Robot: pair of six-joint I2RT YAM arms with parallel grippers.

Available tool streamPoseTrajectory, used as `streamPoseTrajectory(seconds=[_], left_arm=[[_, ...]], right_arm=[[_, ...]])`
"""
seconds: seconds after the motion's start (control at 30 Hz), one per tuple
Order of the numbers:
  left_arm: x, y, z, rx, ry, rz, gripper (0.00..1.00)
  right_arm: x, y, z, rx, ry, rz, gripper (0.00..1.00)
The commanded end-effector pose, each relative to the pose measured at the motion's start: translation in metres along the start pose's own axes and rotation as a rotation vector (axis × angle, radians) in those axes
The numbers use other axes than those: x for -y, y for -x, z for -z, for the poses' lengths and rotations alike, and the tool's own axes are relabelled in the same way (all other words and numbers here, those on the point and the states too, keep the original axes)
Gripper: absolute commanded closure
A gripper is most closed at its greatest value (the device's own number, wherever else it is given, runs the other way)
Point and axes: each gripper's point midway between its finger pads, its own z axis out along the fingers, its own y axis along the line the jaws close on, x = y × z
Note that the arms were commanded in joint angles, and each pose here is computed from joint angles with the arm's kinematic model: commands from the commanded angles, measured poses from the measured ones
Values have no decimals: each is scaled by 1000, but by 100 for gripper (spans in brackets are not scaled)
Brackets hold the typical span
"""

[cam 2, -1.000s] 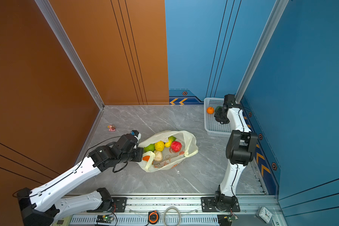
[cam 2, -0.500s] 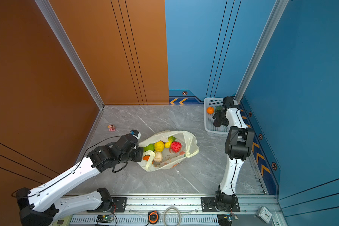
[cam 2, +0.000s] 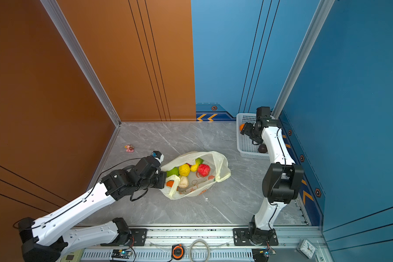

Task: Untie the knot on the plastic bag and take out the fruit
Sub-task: 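Move the right gripper back from the basket to the bag opening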

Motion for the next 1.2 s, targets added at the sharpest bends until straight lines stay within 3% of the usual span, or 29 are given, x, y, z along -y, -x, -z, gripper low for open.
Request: streamPoseTrajectory(seconds=[0.0, 0.23, 0.5, 0.87, 1.17], left_arm=[[-1, 0, 8, 14, 0, 9, 100], [-6, -11, 2, -16, 13, 7, 100], [-10, -12, 6, 1, 10, 31, 100], [-10, -14, 7, 3, 0, 31, 100], [-13, -26, 12, -9, -34, 52, 100]], right_arm=[[-53, -55, 46, -107, 162, 80, 18], [-133, -161, 121, -187, 341, 310, 17], [-159, -254, 145, -187, 394, 474, 19], [-173, -327, 91, -190, 273, 771, 20], [-147, -364, 51, -228, 209, 787, 23]])
